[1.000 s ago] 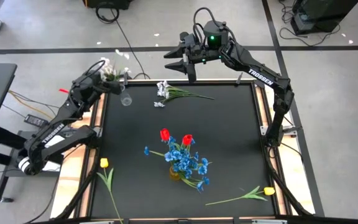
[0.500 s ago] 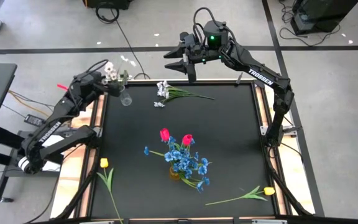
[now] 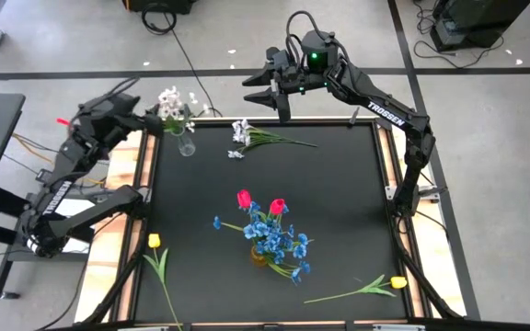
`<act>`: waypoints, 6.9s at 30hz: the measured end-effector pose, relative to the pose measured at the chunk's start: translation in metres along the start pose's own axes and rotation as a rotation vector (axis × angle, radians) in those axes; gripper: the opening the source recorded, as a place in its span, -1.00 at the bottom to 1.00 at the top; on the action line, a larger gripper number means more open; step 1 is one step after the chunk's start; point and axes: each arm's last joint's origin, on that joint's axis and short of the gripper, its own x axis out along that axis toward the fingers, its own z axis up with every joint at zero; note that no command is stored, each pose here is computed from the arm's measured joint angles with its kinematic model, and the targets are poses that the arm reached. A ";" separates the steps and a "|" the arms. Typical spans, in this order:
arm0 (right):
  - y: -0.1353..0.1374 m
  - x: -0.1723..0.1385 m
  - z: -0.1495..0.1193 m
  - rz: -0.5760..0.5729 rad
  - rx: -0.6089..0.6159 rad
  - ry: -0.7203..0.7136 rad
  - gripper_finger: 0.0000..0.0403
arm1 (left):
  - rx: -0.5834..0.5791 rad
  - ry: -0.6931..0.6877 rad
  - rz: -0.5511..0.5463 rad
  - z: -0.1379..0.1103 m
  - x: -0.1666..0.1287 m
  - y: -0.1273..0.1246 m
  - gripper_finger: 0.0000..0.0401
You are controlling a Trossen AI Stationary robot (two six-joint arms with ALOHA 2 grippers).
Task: Sort flowers into vase by color
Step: Put the white flowers into the transparent vase
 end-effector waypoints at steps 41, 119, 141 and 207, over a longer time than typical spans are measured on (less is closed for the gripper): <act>-0.011 -0.005 0.000 -0.153 0.000 0.001 0.09 | -0.070 0.041 -0.257 0.040 -0.015 -0.006 0.59; -0.103 -0.021 -0.319 -0.295 0.186 1.273 -0.43 | -0.338 0.158 -0.303 0.027 -0.034 -0.003 0.24; -0.105 -0.047 -0.296 -0.342 0.449 1.105 -0.97 | -0.315 0.154 -0.309 0.027 -0.035 -0.003 0.24; -0.083 -0.076 -0.274 -0.381 0.581 0.969 -0.99 | -0.284 0.180 -0.311 0.024 -0.036 -0.002 0.24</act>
